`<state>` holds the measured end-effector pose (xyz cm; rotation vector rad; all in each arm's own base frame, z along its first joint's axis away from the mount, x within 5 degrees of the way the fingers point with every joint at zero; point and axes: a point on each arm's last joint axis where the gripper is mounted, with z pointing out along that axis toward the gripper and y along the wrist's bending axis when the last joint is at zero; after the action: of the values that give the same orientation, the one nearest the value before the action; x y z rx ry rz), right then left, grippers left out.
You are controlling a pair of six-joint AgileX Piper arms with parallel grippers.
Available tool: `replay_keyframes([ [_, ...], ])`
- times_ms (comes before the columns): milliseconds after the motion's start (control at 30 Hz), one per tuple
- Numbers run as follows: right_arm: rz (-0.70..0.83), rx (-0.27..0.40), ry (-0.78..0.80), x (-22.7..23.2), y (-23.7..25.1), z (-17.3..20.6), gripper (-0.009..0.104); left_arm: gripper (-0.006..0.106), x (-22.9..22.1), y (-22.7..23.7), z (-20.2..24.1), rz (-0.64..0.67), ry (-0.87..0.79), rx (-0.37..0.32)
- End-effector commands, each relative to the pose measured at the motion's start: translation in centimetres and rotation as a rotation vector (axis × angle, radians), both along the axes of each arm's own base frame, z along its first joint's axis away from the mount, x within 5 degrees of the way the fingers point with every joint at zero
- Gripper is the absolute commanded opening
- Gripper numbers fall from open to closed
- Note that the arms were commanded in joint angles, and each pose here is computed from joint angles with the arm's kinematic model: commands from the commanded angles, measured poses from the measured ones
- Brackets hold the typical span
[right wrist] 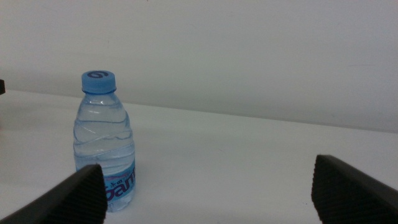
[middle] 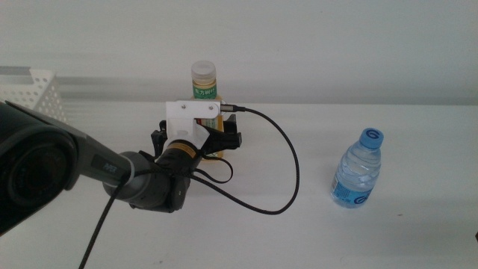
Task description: Use arms to grab the bottles and put them into the dustbin to the left of the table.
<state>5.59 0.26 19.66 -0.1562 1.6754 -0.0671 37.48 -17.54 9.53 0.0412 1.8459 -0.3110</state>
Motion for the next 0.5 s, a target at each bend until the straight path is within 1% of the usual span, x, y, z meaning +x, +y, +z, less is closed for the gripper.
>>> replay_keyframes([
  [0,-0.003,-0.011,-0.008,-0.1,-0.03,-1.14,0.088,0.093,0.14,-0.02,0.05,0.0,-0.007,-0.009],
  [200,-0.003,-0.011,-0.008,-0.1,-0.03,-1.14,0.088,0.082,0.14,-0.19,0.23,-0.024,-0.032,0.005],
  [433,-0.003,-0.011,-0.008,-0.1,-0.03,-1.14,0.088,0.077,0.14,-0.22,0.27,-0.029,-0.038,0.009],
  [467,-0.003,-0.011,-0.008,-0.1,-0.03,-1.14,0.088,0.074,0.13,-0.23,0.22,-0.03,-0.033,0.01],
])
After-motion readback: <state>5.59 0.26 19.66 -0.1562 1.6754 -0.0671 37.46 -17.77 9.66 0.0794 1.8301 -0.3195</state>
